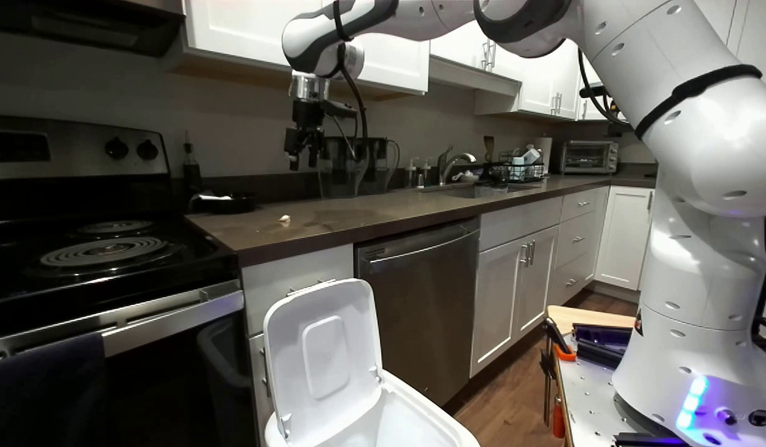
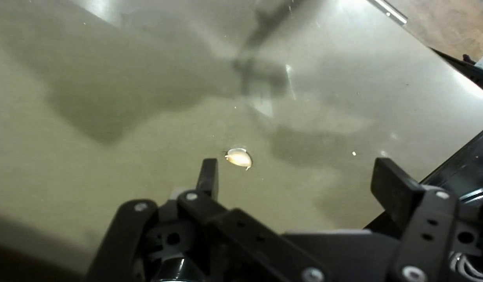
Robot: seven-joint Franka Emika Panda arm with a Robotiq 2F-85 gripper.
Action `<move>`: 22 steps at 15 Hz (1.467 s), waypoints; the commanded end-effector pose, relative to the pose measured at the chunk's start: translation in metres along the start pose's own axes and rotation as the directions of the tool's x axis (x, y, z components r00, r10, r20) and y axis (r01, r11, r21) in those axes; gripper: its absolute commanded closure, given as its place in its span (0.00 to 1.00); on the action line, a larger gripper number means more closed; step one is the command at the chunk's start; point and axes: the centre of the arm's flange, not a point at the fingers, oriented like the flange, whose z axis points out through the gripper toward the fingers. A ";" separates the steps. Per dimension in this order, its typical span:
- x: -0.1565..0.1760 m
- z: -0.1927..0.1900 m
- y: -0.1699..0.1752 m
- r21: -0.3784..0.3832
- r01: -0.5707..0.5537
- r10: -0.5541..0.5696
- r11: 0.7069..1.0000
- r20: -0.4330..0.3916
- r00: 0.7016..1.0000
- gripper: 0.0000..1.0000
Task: Put the paper on the counter in the bin
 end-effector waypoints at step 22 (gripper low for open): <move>0.027 0.028 0.042 -0.033 0.723 -0.710 0.690 0.159 0.686 0.00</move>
